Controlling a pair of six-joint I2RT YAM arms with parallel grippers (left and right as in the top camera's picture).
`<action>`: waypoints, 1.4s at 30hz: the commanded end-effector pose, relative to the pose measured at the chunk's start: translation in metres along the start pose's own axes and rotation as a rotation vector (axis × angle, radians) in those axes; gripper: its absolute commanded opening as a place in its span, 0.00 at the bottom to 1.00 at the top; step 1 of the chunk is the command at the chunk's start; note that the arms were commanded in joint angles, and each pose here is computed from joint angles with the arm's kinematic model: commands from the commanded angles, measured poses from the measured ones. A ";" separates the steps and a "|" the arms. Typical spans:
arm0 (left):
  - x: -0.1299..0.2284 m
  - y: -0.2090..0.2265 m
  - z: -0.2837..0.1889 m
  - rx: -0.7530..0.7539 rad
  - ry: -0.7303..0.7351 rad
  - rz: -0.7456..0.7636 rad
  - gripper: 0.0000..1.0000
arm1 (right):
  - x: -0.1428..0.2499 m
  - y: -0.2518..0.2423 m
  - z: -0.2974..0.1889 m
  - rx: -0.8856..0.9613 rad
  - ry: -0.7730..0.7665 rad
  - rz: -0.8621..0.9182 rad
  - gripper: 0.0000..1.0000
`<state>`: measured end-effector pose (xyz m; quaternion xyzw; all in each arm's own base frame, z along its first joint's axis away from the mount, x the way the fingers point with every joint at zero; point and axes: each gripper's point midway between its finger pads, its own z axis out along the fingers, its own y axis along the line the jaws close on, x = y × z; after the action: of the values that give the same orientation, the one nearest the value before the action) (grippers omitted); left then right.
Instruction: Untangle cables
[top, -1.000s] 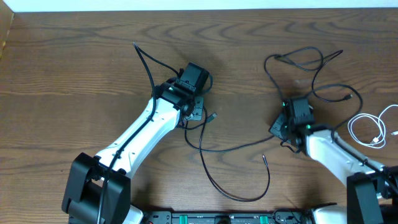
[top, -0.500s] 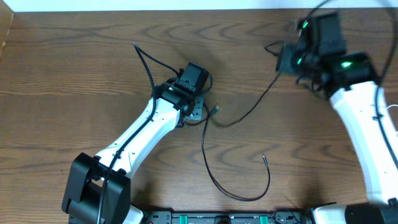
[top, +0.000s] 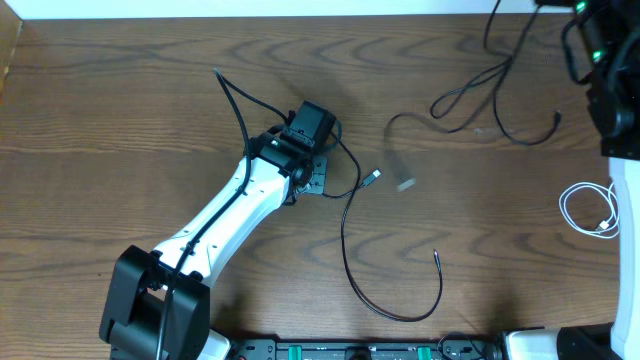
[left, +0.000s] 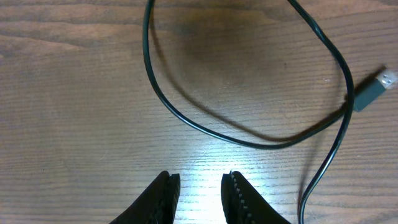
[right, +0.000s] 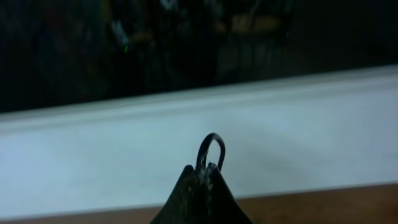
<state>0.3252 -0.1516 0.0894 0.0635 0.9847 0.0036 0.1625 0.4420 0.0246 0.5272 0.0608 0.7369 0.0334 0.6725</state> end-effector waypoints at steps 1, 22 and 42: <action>-0.001 0.005 -0.001 -0.019 -0.004 -0.002 0.29 | -0.012 -0.034 -0.006 0.144 -0.034 -0.040 0.01; -0.001 0.005 -0.001 -0.019 -0.003 -0.001 0.29 | 0.101 -0.262 0.016 0.709 0.343 0.022 0.01; -0.002 0.004 -0.001 -0.016 -0.010 -0.002 0.29 | 0.333 -0.297 0.018 0.722 1.116 0.137 0.36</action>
<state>0.3260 -0.1520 0.0896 0.0633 0.9844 0.0028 0.1642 0.4156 -0.2286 0.1636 0.3000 0.9321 -0.1545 0.1315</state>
